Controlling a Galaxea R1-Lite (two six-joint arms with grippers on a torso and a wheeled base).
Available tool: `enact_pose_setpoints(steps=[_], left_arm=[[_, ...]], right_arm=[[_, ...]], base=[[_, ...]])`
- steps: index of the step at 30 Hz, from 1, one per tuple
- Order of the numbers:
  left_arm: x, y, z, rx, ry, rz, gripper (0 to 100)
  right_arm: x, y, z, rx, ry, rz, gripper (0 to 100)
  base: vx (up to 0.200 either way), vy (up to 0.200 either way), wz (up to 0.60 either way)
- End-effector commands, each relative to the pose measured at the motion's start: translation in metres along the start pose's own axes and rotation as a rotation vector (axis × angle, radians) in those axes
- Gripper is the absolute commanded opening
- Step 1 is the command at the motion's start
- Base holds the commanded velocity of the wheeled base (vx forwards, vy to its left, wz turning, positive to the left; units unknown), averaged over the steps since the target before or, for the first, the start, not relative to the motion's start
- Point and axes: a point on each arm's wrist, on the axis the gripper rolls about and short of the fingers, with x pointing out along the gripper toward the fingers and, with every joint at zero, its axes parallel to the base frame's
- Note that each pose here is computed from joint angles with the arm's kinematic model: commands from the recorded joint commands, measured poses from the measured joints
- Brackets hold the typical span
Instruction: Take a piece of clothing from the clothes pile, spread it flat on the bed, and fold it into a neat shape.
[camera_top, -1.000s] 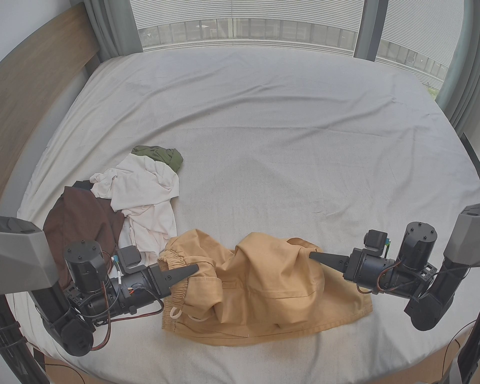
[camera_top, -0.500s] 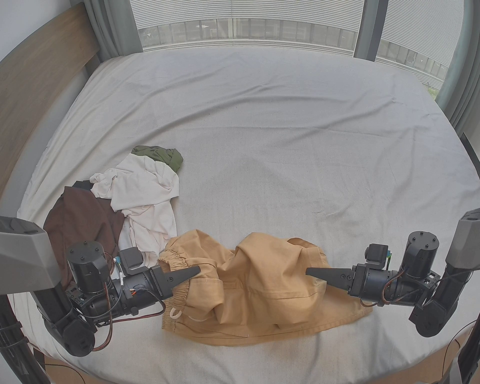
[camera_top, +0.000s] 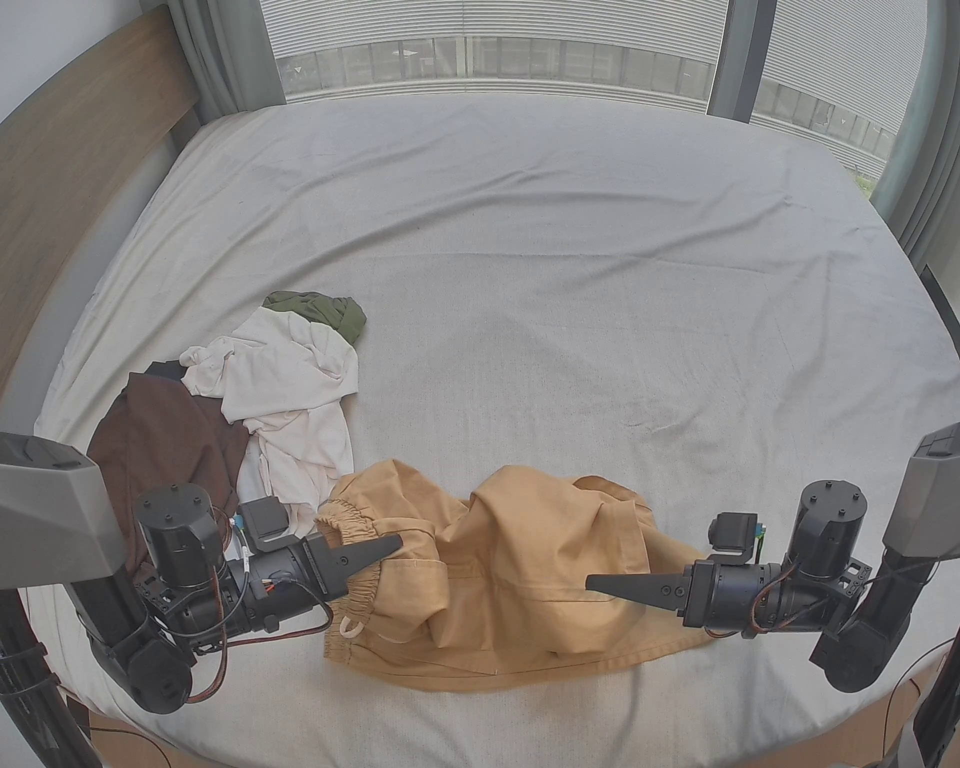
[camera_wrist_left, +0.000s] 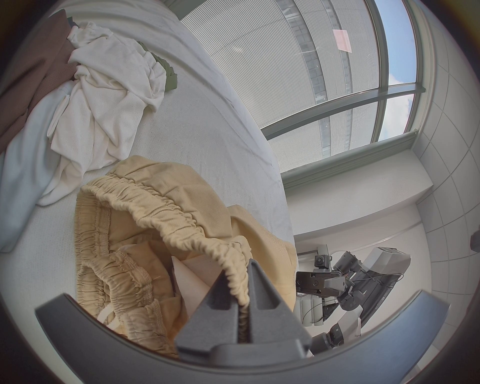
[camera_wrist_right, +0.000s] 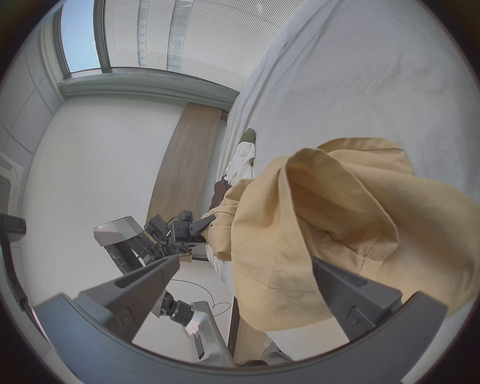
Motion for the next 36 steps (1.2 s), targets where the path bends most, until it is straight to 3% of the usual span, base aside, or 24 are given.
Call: enact_pose_setpoints(steps=[1,11,12,27,36], left_arm=[[0.0,0.0,0.0,-0.001,0.001,0.0,0],[-0.001,-0.001,0.002,0.004,-0.007,-0.005,0],[-0.001,-0.001,0.002,0.004,-0.007,-0.005,0],[-0.001,-0.004,0.003,0.009,-0.013,-0.013,0],[-0.018,-0.034,0.018,0.071,-0.092,-0.102,0]], right_arm=[[0.003,0.002,-0.005,-0.014,0.023,0.009,100],[0.009,-0.002,-0.014,-0.049,0.062,0.003,100],[0.008,-0.002,-0.014,-0.048,0.062,0.002,0],[0.004,0.003,-0.006,-0.07,0.024,0.011,0],[-0.023,0.04,0.019,-0.166,-0.112,0.084,0]], base=[[0.0,0.0,0.0],[0.0,0.0,0.0],[0.0,0.0,0.0],[0.0,0.0,0.0],[0.0,0.0,0.0]])
